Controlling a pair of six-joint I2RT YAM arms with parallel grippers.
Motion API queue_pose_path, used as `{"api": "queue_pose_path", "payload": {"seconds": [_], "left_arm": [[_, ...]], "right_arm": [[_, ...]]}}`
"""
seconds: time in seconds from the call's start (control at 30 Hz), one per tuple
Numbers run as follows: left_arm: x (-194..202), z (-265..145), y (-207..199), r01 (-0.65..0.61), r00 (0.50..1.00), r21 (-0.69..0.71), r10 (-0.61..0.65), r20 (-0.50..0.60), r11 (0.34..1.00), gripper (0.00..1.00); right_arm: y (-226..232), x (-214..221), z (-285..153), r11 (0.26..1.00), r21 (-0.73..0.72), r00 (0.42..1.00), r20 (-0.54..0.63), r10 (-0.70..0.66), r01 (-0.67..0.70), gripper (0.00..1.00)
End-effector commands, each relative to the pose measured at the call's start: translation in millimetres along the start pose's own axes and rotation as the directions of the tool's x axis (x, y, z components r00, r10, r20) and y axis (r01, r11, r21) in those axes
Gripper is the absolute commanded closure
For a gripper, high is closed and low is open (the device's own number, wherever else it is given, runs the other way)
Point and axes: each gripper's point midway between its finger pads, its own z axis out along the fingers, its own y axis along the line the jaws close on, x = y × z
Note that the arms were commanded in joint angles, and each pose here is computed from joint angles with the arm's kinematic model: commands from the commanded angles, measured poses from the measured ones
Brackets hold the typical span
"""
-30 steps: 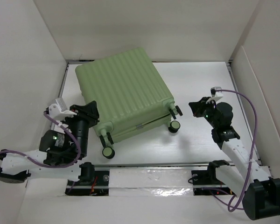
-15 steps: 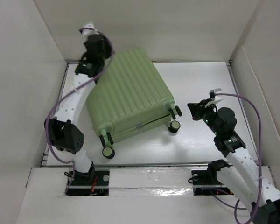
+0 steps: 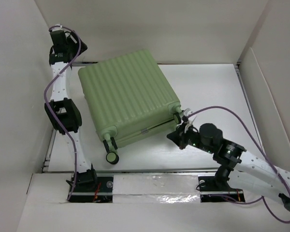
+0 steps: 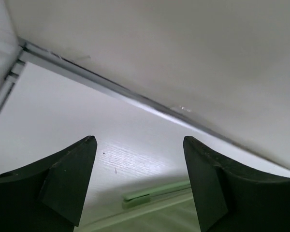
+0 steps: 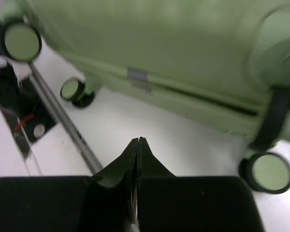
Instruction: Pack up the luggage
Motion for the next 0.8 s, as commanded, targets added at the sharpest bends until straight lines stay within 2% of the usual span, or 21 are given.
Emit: {"api": "queue_pose_path", "payload": {"seconds": [0.0,0.07,0.1,0.27,0.37,0.47,0.5,0.57,0.6,0.67,0.73,0.77], "left_arm": [[26.3,25.3,0.0,-0.008,0.994,0.145,0.024,-0.105,0.989,0.3],[43.3,44.8,8.4,-0.002,0.99,0.182,0.028,-0.141,0.983,0.28],[51.2,49.4,0.0,0.005,0.986,0.252,0.037,-0.161,0.968,0.26],[99.6,80.6,1.5,0.08,0.964,0.365,0.021,-0.265,0.928,0.24],[132.3,82.4,-1.6,0.095,0.939,0.433,0.064,-0.339,0.896,0.25],[170.8,75.2,-13.5,0.054,0.914,0.452,0.138,-0.381,0.891,0.25],[172.3,72.8,-26.1,0.029,0.928,0.489,0.159,-0.338,0.872,0.26],[190.8,50.5,-26.9,0.086,0.922,0.481,0.112,-0.369,0.872,0.26],[179.0,46.4,-35.0,0.073,0.951,0.521,0.099,-0.294,0.85,0.27],[194.8,18.6,-30.3,0.17,0.943,0.49,0.003,-0.332,0.855,0.29],[185.7,8.7,-27.1,0.156,0.97,0.454,-0.049,-0.239,0.877,0.33],[182.7,-11.2,-19.8,0.173,0.979,0.428,-0.107,-0.173,0.887,0.33]], "right_arm": [[-7.4,36.8,6.8,0.995,0.099,0.996,-0.091,0.014,-0.005,1.0],[-24.3,53.4,15.4,0.982,0.19,0.99,-0.136,0.028,-0.001,1.0],[-26.6,52.3,19.8,0.979,0.205,0.991,-0.128,0.03,-0.003,1.0],[-70.8,47.5,48.2,0.948,0.316,0.991,-0.107,0.077,-0.04,1.0],[-93.5,40.8,73.7,0.938,0.341,0.99,-0.103,0.094,-0.054,1.0],[-107.9,29.1,98.7,0.929,0.366,0.993,-0.076,0.095,-0.061,1.0],[-117.3,20.1,108.6,0.92,0.385,0.995,-0.033,0.096,-0.076,1.0],[-125.4,7.9,118.3,0.918,0.388,0.996,0.01,0.085,-0.082,1.0],[-133.1,1.3,121.3,0.913,0.399,0.996,0.03,0.082,-0.087,1.0],[-141.8,-13.7,131.2,0.909,0.406,0.996,0.048,0.08,-0.093,1.0],[-152.8,-26.6,132.6,0.902,0.419,0.995,0.071,0.077,-0.1,1.0],[-158.5,-38.0,135.3,0.907,0.411,0.994,0.096,0.061,-0.095,1.0]]}}
